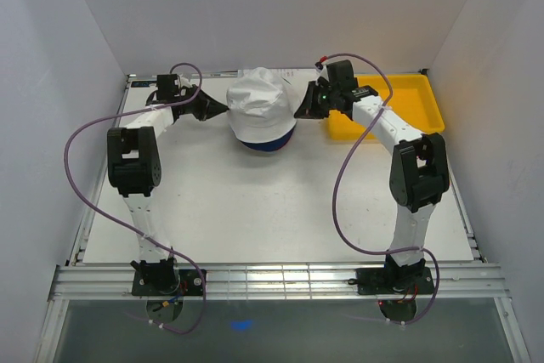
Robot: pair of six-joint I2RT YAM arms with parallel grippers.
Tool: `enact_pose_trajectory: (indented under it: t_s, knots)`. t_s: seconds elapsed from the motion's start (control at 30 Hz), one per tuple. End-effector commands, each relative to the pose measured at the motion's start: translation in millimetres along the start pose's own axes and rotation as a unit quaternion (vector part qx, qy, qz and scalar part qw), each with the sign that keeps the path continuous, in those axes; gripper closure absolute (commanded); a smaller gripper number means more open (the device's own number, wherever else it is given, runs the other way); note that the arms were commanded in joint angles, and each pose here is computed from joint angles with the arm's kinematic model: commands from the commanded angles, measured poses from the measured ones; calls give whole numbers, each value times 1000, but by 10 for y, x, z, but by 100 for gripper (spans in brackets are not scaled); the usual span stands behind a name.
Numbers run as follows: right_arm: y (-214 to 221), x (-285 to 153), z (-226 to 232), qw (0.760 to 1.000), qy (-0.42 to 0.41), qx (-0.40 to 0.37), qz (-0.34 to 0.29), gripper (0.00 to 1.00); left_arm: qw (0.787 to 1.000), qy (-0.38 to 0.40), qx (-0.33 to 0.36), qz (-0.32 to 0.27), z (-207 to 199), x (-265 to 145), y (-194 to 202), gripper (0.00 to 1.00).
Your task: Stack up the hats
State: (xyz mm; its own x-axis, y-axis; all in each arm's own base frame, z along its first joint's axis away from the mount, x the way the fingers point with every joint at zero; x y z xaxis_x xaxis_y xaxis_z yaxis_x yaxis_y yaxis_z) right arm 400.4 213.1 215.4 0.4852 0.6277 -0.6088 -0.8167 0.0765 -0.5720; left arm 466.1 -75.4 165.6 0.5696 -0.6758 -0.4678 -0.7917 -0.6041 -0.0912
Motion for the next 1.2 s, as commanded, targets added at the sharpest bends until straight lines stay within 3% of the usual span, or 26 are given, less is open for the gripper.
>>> enact_pose_trajectory:
  t_s: [0.0,0.43,0.63,0.8,1.0,1.17]
  knots:
    - [176,-55,-118,999,27,2,22,92,993,-95,-6,-71,322,-23,-225,100]
    - [663,16,74,999,-27,18,44,92,997,-35,14,-68,-10,16,-442,100]
    - [689,39,155,998,-44,25,43,91,997,8,43,-68,-244,-42,-504,77]
    - [638,28,218,997,-63,33,35,71,995,25,59,-73,-374,-164,-491,55]
    - [573,-16,274,996,-73,33,27,63,994,36,70,-78,-491,-417,-408,49]
    - [503,-123,231,997,-62,40,9,62,997,41,29,-58,-350,-550,-80,49]
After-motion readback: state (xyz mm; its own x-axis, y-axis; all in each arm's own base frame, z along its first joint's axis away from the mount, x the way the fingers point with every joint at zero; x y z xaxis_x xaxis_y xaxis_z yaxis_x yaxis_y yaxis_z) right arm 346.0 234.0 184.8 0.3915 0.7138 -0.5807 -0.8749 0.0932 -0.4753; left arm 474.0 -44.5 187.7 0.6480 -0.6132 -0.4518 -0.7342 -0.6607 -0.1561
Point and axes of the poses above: each gripper's point midway between its finger pads, its own x axis out along the fingers, its own z axis along the line the jaws close on, y = z × x, the point moved 9 cm from there along -x, back along the fingers, and after that the axes turned 2 degrees about -x, right-handed, at the moved point
